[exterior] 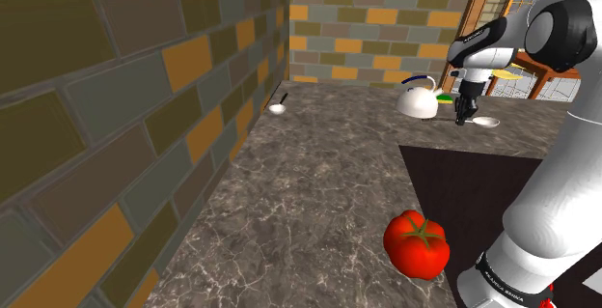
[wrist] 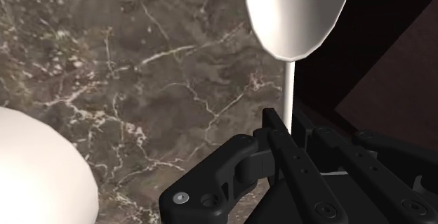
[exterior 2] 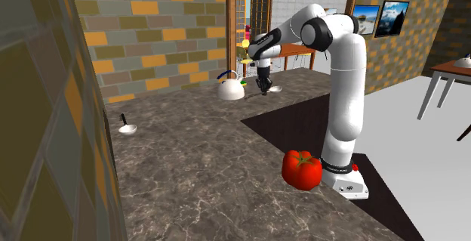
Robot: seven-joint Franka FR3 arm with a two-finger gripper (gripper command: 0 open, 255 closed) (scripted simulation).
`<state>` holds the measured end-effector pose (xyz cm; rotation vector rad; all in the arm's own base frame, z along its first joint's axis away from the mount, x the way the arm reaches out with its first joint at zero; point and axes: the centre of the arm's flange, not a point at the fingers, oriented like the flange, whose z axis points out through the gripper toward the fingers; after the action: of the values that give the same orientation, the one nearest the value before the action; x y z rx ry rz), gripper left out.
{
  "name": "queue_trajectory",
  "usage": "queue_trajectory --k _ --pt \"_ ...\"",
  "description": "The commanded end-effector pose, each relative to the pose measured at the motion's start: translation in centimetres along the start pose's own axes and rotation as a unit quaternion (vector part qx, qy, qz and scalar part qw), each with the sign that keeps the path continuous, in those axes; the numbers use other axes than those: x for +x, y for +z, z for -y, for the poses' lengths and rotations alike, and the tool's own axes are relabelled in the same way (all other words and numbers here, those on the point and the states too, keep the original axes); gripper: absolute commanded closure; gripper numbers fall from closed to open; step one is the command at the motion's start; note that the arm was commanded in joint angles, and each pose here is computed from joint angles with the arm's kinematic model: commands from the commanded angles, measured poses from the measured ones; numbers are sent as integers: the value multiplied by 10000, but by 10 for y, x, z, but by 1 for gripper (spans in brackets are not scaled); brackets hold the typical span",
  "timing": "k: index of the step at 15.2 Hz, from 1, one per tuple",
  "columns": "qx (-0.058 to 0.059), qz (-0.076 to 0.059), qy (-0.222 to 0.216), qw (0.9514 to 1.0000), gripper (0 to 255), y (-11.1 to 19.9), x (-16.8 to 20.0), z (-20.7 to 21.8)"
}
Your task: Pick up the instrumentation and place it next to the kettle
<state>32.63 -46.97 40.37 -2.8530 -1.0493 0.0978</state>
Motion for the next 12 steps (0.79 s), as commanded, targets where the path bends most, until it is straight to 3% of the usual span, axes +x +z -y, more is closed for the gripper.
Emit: queue_trajectory --k 1,9,12 --pt "-3 0 1 10000 255 10 0 -1" --pt "-3 0 1 10000 255 52 1 -6" --pt "-3 0 1 10000 255 54 2 -6"
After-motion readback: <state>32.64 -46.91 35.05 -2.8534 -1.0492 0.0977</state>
